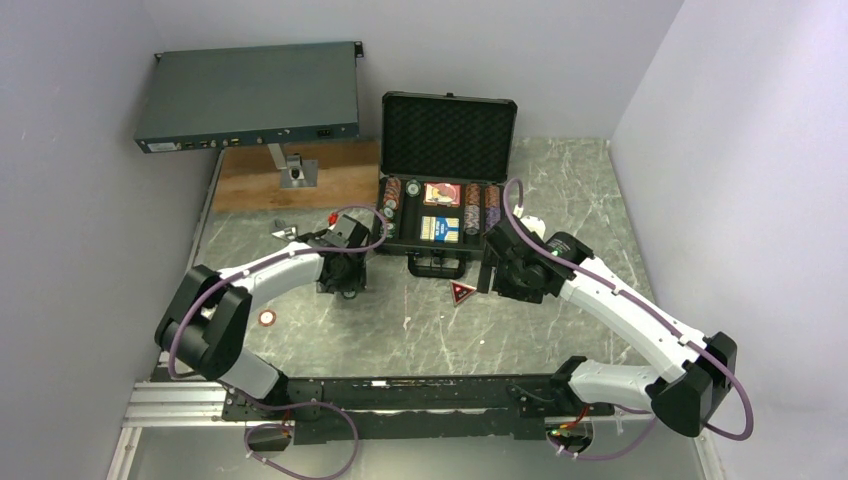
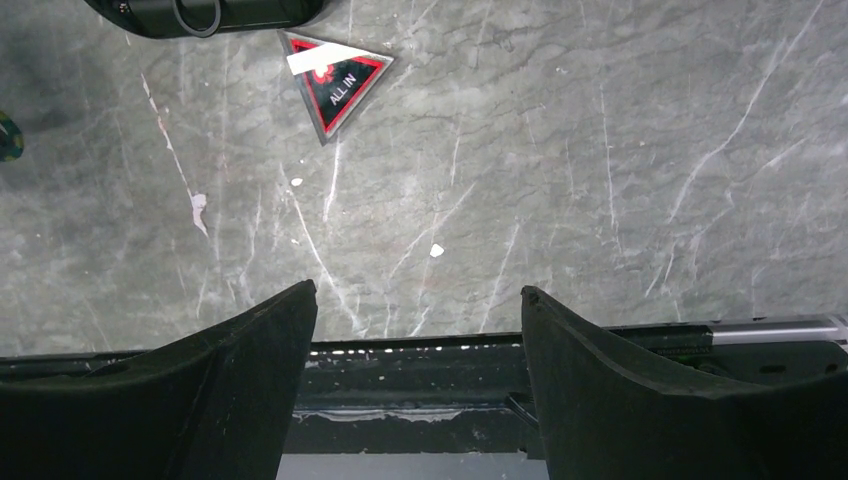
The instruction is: Pack up texas hold em set
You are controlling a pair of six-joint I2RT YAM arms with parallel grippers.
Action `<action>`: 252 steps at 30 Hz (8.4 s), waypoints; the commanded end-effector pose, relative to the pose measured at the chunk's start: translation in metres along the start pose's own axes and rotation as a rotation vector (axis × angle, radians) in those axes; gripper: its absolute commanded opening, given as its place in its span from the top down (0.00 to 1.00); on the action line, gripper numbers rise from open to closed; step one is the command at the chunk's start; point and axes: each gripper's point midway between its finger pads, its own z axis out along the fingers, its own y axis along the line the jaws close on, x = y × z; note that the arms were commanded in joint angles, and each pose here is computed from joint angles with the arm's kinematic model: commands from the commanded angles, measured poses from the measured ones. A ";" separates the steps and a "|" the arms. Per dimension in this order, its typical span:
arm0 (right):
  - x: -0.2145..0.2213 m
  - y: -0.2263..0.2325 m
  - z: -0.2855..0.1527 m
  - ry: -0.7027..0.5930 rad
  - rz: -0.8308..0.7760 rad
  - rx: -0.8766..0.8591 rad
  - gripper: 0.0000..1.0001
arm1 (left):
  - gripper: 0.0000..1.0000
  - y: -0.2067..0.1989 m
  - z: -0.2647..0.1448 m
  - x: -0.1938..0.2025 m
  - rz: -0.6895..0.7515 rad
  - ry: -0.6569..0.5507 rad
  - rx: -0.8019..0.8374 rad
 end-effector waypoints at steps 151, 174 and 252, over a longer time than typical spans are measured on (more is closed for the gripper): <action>0.016 -0.004 0.002 0.039 0.060 -0.019 0.25 | 0.72 -0.056 -0.021 0.055 0.272 -0.045 0.097; 0.018 -0.005 0.003 0.044 0.056 -0.016 0.25 | 0.42 -0.056 -0.014 0.045 0.276 -0.049 0.080; 0.026 -0.013 0.005 0.049 0.068 -0.014 0.25 | 0.64 -0.097 -0.059 -0.001 0.320 -0.127 0.145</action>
